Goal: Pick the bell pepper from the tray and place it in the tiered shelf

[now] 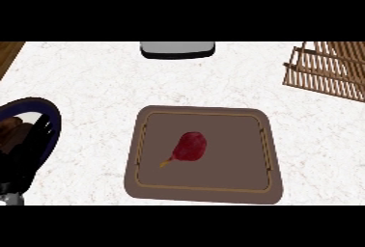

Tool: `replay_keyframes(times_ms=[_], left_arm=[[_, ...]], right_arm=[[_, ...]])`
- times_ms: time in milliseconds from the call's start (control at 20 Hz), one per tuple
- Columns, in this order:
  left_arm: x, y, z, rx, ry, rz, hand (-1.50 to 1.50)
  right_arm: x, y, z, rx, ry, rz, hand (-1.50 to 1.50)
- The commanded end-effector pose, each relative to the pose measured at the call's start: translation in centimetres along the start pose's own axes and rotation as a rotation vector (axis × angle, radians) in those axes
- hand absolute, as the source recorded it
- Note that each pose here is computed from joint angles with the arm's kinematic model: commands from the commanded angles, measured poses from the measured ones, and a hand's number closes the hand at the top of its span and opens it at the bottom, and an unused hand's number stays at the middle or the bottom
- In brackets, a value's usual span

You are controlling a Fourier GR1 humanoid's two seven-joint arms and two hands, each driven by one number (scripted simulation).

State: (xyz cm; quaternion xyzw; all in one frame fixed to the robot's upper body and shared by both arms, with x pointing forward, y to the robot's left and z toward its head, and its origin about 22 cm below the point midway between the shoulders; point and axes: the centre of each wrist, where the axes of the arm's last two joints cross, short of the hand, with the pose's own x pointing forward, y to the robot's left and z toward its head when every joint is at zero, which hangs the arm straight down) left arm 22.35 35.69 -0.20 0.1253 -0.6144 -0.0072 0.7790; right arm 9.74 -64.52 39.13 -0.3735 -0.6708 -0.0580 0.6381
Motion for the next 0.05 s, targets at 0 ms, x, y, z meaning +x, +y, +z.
replay_keyframes(times_ms=[0], left_arm=[[-0.17,1.47,0.50,0.016,0.021,0.002,0.00]], right_arm=[[0.79,-2.53,2.41,0.017,0.003,0.016,-1.50]])
